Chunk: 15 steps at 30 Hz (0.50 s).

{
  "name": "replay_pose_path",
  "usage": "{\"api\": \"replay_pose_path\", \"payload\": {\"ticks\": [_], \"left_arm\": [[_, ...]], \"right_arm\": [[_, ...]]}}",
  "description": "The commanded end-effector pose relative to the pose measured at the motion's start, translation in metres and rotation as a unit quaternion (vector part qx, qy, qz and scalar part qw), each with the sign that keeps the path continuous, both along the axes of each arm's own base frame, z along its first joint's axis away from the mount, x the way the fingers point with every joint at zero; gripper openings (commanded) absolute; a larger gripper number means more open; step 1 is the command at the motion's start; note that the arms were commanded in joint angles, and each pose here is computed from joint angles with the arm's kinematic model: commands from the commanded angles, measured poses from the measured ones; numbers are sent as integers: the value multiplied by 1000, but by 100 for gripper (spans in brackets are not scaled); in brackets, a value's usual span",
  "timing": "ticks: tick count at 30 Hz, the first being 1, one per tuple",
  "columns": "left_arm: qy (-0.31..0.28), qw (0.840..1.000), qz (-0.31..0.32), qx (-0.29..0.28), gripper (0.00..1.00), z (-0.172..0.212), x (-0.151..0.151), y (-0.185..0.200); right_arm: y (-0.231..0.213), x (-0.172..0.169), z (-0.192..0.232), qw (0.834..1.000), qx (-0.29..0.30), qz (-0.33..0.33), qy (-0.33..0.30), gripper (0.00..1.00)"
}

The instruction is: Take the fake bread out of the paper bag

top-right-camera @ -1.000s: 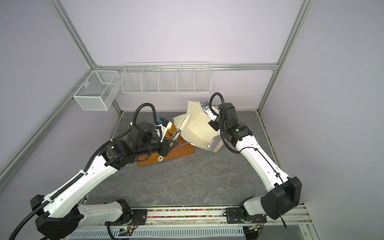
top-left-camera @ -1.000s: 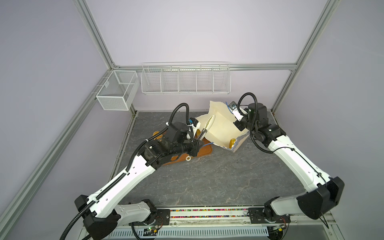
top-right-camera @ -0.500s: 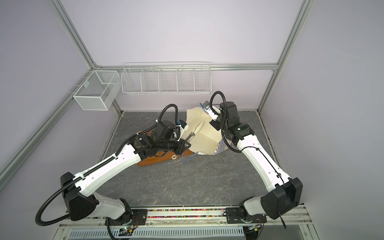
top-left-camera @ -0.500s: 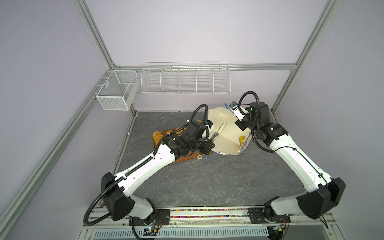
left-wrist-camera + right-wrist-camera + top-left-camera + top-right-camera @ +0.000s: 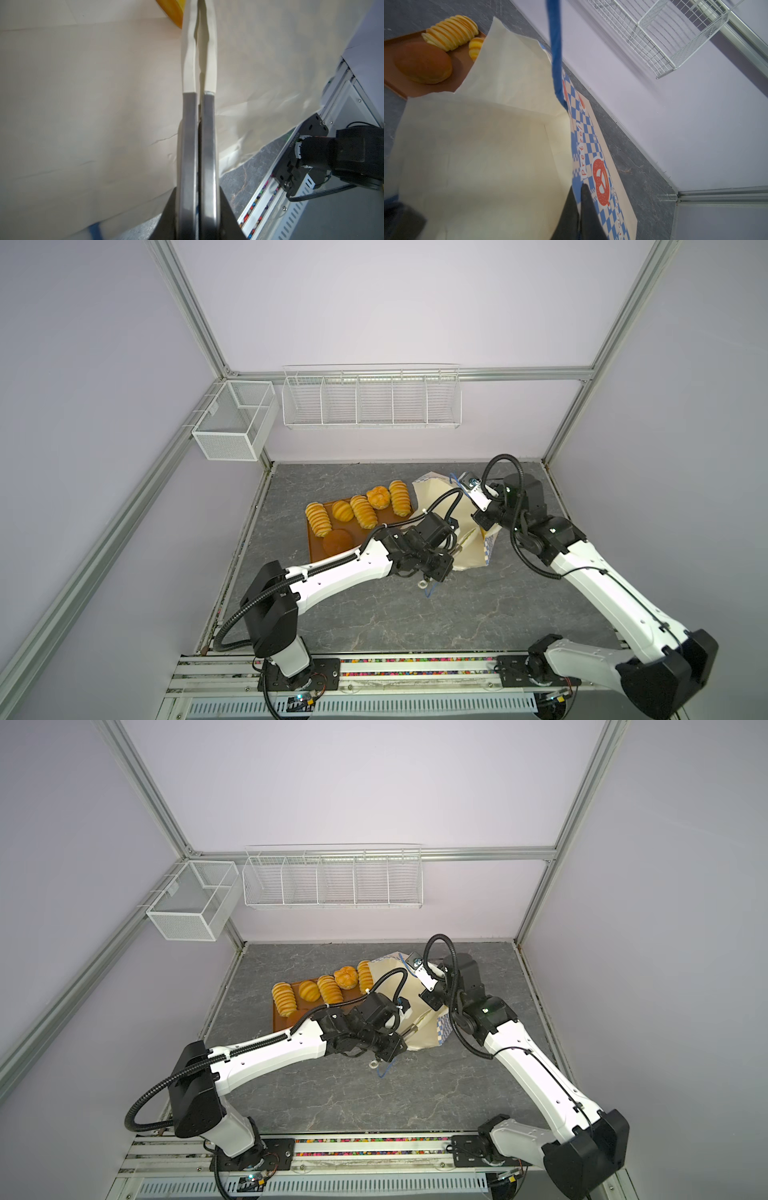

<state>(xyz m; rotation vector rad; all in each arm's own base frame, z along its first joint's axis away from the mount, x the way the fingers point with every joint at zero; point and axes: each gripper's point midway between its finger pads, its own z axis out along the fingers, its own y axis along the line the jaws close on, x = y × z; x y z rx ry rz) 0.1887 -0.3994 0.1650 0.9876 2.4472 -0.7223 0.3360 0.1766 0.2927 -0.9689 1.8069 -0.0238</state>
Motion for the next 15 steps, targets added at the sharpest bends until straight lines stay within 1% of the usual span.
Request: {"api": "replay_pose_path", "payload": {"ticks": [1,6,11,15], "left_arm": [[18,1000,13,3,10,-10,-3,3],[32,999,12,19,10,-25,-12,16],[34,999,12,33,10,-35,-14,22],[41,999,13,24,10,-39,-15,18]], "right_arm": [[-2,-10,-5,999,28,-14,4,7],[-9,-14,-10,998,40,-38,16,7],[-7,-13,-1,998,50,-38,18,7],[-4,-9,10,997,56,-41,19,7]]}}
